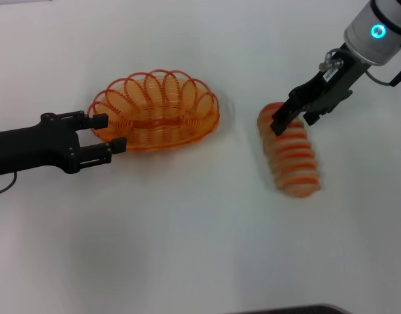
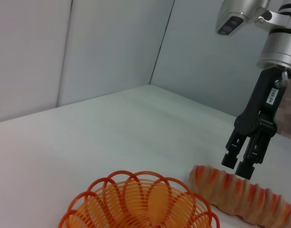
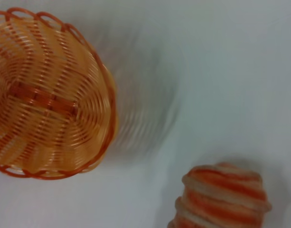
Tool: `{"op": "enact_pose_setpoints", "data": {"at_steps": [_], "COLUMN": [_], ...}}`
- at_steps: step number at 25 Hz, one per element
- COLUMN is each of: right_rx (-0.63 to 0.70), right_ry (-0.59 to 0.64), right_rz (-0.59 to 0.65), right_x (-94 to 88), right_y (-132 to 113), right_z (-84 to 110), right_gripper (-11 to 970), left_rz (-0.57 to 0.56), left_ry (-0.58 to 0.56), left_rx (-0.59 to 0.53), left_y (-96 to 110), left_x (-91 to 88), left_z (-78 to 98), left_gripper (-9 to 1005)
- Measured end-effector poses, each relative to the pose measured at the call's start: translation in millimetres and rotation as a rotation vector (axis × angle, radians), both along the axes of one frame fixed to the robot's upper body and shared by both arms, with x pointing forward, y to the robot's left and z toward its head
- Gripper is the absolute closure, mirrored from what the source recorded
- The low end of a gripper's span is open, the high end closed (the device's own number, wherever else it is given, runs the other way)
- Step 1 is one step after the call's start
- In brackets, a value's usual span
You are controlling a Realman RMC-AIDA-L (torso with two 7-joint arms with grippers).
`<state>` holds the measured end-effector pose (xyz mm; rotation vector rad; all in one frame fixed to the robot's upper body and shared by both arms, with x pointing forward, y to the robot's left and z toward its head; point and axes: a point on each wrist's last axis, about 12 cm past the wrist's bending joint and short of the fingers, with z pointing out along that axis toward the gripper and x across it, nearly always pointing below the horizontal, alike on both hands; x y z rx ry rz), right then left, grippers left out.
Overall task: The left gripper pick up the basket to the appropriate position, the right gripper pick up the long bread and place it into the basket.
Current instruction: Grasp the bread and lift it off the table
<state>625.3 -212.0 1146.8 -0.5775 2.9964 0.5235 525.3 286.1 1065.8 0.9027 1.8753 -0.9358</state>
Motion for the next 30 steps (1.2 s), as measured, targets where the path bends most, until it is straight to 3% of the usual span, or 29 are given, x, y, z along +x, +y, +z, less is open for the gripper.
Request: {"op": "enact_pose_setpoints", "data": {"at_steps": [15,26,30], "right_rx": [-0.065,-0.067,-0.062], "right_ry": [-0.002,-0.014,-0.018], "right_rz": [0.038,0.056,0.057], "right_x": [0.7,1.8,2.4], "right_y": [13.0,16.0,16.4], "right_z": [-14.5,-11.8,-10.7], "right_gripper": [139,369,405], "left_rz": [-0.004,-0.007,-0.012], "left_ry": [0.0,0.006,0.007], "left_rx": [-0.003,-0.003,-0.002], "left_y": [-4.0,-6.6,-7.6], "left_x": [1.2,1.2,1.3], "left_z": [-0.6,-2.6,-2.8], "left_gripper": [343,344,344]}}
